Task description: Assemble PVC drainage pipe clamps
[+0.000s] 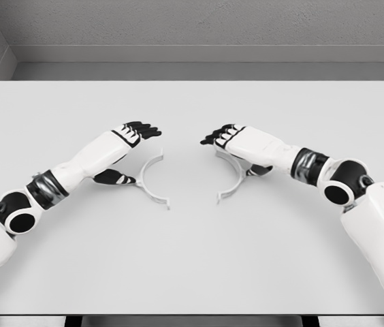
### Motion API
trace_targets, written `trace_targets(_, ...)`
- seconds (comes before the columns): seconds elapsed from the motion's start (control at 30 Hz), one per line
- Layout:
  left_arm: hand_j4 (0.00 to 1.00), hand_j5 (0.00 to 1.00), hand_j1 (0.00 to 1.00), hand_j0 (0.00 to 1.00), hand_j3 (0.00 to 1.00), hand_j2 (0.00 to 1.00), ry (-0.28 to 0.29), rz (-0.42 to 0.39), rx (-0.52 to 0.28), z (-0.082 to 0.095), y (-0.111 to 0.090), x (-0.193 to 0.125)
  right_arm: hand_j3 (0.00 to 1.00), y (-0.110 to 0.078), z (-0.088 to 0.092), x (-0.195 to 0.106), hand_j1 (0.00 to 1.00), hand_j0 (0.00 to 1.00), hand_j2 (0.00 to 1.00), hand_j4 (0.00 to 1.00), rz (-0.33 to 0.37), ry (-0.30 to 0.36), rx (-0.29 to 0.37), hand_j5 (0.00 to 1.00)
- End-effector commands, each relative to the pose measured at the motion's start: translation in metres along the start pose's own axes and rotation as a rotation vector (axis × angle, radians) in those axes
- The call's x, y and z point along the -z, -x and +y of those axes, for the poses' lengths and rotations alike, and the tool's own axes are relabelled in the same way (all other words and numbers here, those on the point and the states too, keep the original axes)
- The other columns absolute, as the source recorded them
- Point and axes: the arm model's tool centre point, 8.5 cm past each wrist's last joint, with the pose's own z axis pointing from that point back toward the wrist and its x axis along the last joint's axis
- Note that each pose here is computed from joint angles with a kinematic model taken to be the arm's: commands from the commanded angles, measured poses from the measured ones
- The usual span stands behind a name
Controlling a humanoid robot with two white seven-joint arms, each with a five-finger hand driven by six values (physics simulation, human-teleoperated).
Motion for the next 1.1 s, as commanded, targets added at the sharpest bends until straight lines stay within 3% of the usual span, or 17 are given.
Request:
trace_targets(0.0, 1.0, 1.0, 1.0, 1.0, 1.0, 1.0, -0.007, -0.008, -0.002, 0.002, -0.002, 0.001, 1.0, -0.001, 0.0, 0.001, 1.0, 1.0, 1.0, 1.0, -0.001, 0.001, 0.007, 1.0)
trace_targets(0.67, 1.0, 1.0, 1.0, 1.0, 1.0, 1.0, -0.023, -0.005, -0.006, 0.007, -0.001, 0.002, 1.0, -0.009, -0.004, 0.005, 1.0, 1.0, 1.0, 1.0, -0.008, 0.008, -0.004, 1.0)
trace_targets(1.07, 1.0, 1.0, 1.0, 1.0, 1.0, 1.0, -0.009, -0.007, -0.004, 0.0, -0.002, 0.002, 1.0, -0.014, 0.001, 0.007, 1.0, 1.0, 1.0, 1.0, -0.017, -0.002, 0.001, 1.0)
